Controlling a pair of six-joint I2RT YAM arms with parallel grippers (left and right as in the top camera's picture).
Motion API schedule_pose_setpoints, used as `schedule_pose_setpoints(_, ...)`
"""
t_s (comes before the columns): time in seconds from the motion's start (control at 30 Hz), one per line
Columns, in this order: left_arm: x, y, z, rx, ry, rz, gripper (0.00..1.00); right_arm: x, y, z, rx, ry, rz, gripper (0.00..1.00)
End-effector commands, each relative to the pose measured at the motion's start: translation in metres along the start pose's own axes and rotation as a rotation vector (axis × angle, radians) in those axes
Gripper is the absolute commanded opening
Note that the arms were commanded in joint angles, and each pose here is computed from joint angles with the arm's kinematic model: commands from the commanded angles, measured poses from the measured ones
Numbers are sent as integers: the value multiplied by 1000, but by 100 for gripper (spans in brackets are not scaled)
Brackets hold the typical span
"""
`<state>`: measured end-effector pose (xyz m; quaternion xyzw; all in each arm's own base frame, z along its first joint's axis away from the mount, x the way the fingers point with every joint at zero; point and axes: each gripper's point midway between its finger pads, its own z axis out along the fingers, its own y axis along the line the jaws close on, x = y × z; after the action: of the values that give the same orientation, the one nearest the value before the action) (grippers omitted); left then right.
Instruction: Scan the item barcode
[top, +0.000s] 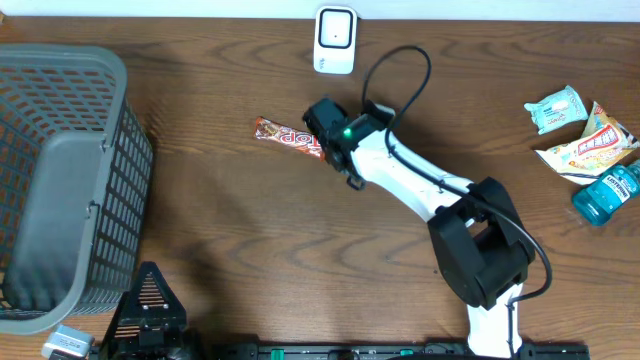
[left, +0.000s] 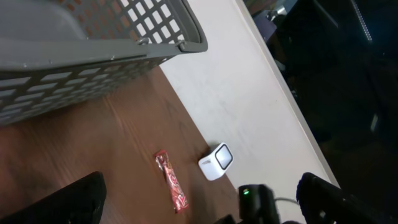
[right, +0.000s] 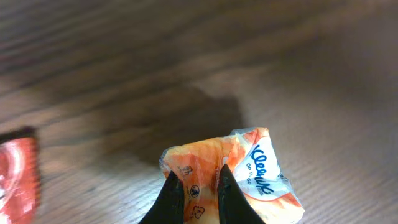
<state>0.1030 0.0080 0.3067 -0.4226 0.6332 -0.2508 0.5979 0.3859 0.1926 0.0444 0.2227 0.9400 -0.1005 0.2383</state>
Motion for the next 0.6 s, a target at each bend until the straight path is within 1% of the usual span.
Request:
schedule_pose_setpoints(0.0,-2,-3,-4,16,-6,0,98,7,-8,8,54,-47,162,10)
schedule_pose_setpoints(0.03,-2,-3,-4,17,-3,0,98,7,-8,8,55,-46,162,20)
schedule_pose_setpoints(0.1,-1,-4,-4,20,0,1,98,7,-8,8,54,-46,156,34)
schedule_pose_setpoints(0.13,-1,-4,-4,20,1,1,98,7,-8,8,54,-45,145,48)
schedule_pose_setpoints(0.23,-1,-3,-4,20,1,2,98,7,-4,4,34,-28,114,75)
schedule_pose_setpoints(0.3,-1,-3,-4,20,1,1,98,4,5,-6,-14,-1,88,96)
schedule_pose_setpoints(0.33,-1,-3,-4,20,1,1,98,1,10,-11,-41,10,75,99)
schedule_pose_setpoints(0.43,-1,-3,-4,19,1,1,98,-7,20,-33,-116,27,-1,99)
schedule_pose_setpoints(0.5,-1,-3,-4,19,1,3,98,-14,19,-46,-145,24,-49,99)
schedule_pose_setpoints(0.57,-1,-3,-4,19,2,5,98,-20,15,-57,-170,32,-33,99)
